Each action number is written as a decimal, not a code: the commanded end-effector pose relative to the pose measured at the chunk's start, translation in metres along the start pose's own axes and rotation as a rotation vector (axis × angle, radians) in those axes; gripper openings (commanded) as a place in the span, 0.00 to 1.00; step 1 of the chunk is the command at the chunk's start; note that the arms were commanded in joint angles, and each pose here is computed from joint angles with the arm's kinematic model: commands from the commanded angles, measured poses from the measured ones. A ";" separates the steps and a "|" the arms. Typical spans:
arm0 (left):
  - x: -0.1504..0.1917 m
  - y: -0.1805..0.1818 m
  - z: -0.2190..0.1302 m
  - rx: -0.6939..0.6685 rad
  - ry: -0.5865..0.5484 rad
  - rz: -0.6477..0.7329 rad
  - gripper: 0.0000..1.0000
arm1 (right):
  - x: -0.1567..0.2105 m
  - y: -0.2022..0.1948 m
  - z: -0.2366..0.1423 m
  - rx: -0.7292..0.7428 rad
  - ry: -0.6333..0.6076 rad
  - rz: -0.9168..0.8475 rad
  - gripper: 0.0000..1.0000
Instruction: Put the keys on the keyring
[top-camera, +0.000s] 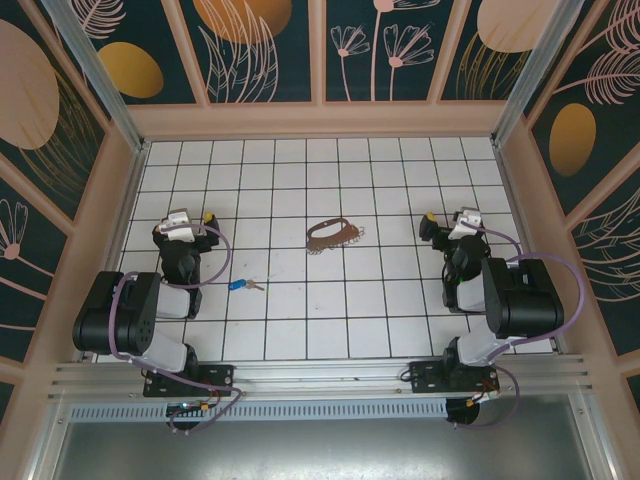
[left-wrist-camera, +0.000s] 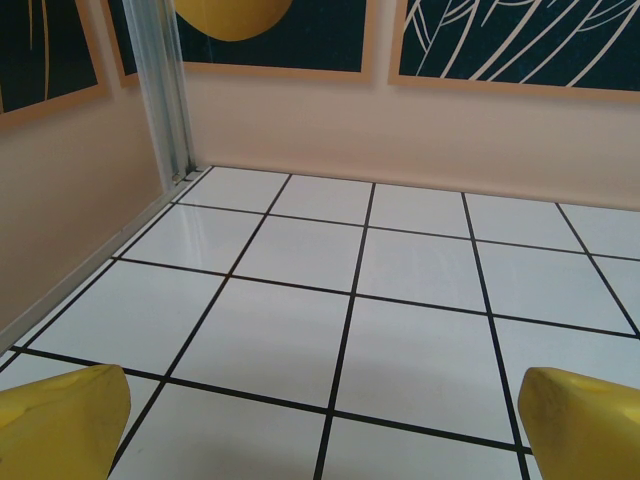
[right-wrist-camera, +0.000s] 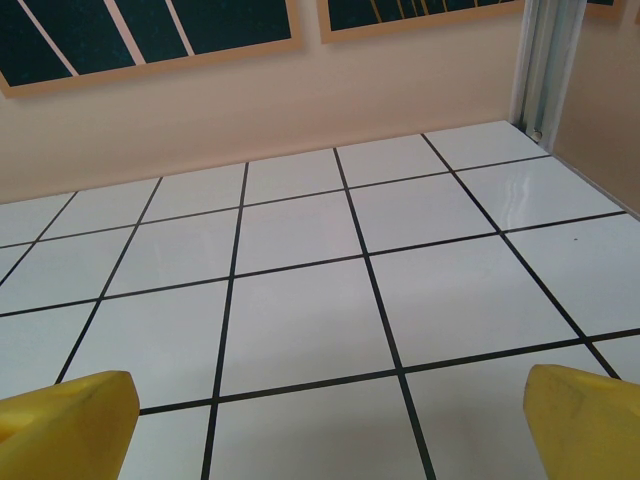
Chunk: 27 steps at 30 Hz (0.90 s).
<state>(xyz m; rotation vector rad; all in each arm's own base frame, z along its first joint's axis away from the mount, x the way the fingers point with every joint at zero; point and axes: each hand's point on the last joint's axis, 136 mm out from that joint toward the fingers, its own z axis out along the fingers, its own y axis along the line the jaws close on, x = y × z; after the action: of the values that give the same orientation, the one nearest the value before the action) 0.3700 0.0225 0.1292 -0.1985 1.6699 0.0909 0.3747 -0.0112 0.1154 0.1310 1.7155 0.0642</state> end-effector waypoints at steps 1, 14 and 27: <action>-0.008 0.000 0.002 0.006 -0.026 0.002 0.99 | -0.011 -0.005 -0.003 0.026 -0.051 0.007 0.99; -0.026 0.002 0.008 -0.031 0.047 -0.016 0.99 | -0.057 0.015 -0.011 0.038 -0.052 -0.025 0.99; -0.074 -0.082 -0.034 0.400 0.246 -0.406 0.99 | -0.067 0.087 -0.026 -0.123 0.201 0.080 0.99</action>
<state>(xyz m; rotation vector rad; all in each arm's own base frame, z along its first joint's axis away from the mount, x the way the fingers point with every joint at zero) 0.3737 -0.0145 0.2188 -0.2806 1.7058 -0.2899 0.3724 0.0522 0.2232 0.1186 1.7499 0.1972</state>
